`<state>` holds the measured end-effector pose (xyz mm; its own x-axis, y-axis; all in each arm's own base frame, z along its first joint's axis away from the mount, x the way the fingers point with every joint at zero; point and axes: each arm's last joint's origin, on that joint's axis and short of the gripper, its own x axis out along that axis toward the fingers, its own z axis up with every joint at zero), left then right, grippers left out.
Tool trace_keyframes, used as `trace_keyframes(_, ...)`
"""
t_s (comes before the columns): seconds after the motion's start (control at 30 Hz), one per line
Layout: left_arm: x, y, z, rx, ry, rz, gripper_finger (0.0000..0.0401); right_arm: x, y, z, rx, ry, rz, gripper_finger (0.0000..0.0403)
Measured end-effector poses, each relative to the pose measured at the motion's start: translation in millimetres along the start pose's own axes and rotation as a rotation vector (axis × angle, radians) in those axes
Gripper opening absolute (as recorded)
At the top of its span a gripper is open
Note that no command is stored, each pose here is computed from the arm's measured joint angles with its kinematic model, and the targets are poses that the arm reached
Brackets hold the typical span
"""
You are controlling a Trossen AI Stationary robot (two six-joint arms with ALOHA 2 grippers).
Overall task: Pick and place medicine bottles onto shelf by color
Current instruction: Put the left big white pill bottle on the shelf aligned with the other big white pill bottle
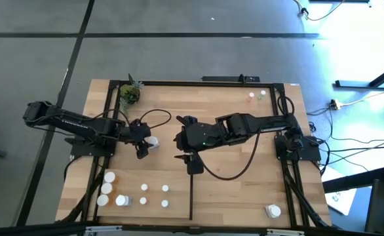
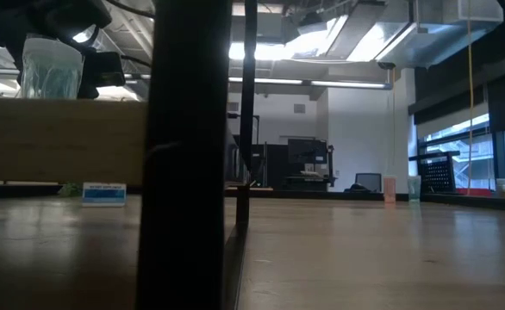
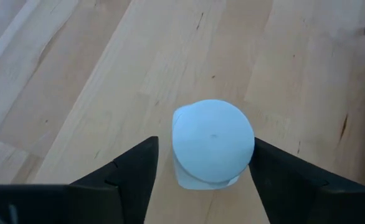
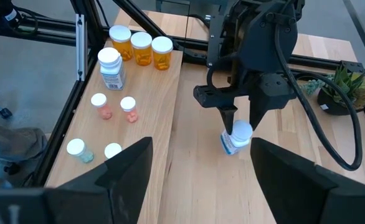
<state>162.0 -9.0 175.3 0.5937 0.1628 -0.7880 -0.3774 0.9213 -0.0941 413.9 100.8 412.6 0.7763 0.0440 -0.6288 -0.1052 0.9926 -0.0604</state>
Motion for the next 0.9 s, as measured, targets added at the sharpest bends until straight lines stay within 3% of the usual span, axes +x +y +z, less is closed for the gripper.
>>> trace_keyframes(0.37,0,0,0,-0.014,0.002,-0.011,0.0162,0,0,0,0.000,0.000,0.000,0.0272)
trace_keyframes(0.63,-3,-1,1,-0.050,0.016,-0.020,0.0156,0,0,0,0.000,0.000,0.000,0.0272)
trace_keyframes(0.9,-33,-13,20,0.033,0.074,-0.033,0.0155,0,0,0,-0.001,0.001,0.000,0.0272)
